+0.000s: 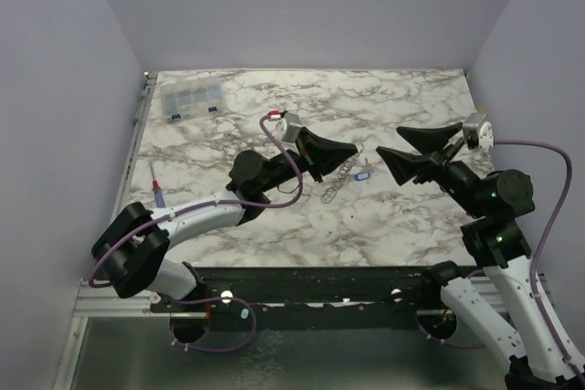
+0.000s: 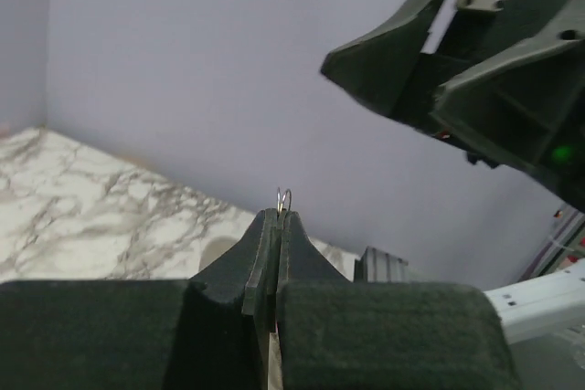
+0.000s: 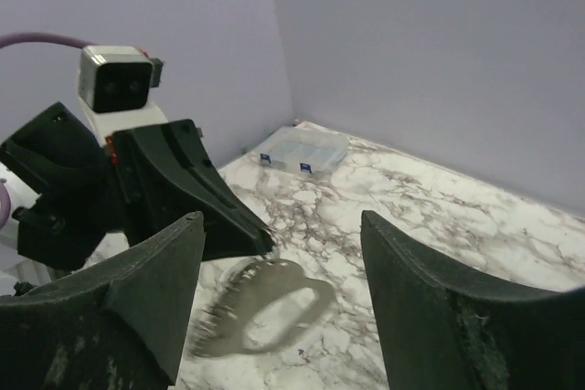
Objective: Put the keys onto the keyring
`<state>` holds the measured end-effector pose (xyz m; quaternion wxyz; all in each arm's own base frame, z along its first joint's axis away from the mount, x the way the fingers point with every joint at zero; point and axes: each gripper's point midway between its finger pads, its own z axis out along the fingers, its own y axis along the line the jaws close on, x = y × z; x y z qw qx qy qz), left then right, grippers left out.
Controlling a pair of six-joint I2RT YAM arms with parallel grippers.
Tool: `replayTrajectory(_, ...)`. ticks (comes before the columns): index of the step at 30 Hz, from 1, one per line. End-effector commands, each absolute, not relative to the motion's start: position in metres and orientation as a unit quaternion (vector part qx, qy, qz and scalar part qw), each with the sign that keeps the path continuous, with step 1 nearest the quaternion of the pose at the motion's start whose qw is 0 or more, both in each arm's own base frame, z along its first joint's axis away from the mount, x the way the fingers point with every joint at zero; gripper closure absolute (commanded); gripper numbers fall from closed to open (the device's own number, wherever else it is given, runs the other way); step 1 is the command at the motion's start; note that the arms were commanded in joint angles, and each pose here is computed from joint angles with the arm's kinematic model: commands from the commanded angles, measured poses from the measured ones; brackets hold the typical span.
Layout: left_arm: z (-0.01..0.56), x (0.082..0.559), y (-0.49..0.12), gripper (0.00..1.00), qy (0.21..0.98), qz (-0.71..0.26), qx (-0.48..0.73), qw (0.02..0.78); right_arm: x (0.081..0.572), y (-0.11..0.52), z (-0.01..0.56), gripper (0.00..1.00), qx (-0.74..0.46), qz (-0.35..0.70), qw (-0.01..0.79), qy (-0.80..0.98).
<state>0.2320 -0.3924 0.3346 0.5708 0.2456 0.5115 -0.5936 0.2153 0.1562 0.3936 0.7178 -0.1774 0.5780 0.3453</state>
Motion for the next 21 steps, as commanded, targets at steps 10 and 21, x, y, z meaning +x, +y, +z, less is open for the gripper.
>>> replayTrajectory(10,0.426,0.178,-0.309,1.00,0.336,-0.655,0.176,0.654,0.188,0.215,0.403,0.47,-0.349,0.473,0.632,0.505)
replayTrajectory(21,0.437,0.171,-0.289,1.00,0.300,-0.682,0.130,0.654,0.189,0.229,0.417,0.53,-0.383,0.511,0.613,0.466)
